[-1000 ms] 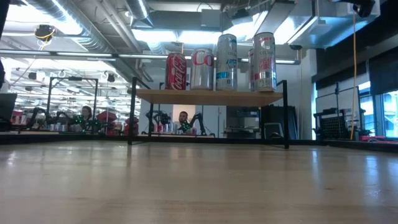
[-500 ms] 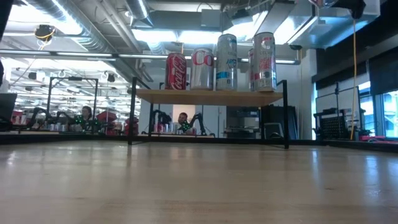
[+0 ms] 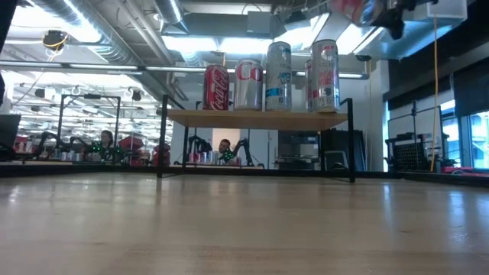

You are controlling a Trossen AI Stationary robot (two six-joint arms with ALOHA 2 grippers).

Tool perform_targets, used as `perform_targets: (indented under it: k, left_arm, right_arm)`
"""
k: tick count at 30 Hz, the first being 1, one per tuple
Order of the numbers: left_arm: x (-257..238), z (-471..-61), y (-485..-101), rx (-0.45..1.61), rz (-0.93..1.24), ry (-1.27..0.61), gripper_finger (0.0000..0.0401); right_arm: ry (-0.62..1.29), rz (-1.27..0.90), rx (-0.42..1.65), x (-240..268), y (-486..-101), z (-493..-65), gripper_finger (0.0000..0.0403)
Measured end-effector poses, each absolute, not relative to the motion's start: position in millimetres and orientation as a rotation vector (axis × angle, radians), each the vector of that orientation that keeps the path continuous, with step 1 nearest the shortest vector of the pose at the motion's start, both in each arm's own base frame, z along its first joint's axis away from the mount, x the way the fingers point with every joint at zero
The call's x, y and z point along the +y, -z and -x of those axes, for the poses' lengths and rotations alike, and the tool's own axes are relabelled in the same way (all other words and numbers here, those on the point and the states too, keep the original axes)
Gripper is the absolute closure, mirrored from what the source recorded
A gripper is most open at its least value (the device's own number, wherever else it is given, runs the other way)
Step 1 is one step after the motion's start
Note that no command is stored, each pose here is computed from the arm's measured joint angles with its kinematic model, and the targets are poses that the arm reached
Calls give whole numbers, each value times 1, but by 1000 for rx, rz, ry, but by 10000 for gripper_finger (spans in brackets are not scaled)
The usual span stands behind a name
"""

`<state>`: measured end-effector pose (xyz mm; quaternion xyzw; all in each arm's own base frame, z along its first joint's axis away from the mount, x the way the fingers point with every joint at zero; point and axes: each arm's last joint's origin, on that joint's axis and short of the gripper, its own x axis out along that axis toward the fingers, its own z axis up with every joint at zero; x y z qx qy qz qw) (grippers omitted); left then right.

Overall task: Place canned beverage on shelf
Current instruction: Put the red soda can on the shelf aligned with the other red soda can

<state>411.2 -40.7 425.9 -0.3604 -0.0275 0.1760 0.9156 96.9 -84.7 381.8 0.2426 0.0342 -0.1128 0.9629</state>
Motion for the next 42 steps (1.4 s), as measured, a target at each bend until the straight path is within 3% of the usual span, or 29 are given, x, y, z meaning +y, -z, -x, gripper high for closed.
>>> perform_targets:
  k: [11, 16, 25, 32, 42]
  left_arm:
    - [-41, -410, -427, -50, 722, -359, 51]
    - [-51, -387, -446, -43, 725, -322, 51]
    - [-72, -333, -468, -116, 630, -679, 51]
    - [-67, -351, -455, -128, 669, -718, 51]
    - [-70, -368, -447, -145, 688, -673, 51]
  right_arm:
    - [149, -389, 220, -79, -367, -174, 130]
    - [142, -300, 245, -54, -376, -183, 130]
    - [217, -220, 217, -12, -393, -189, 130]
    - [267, -194, 115, 21, -398, -215, 130]
    - [315, -187, 167, 30, -409, -249, 130]
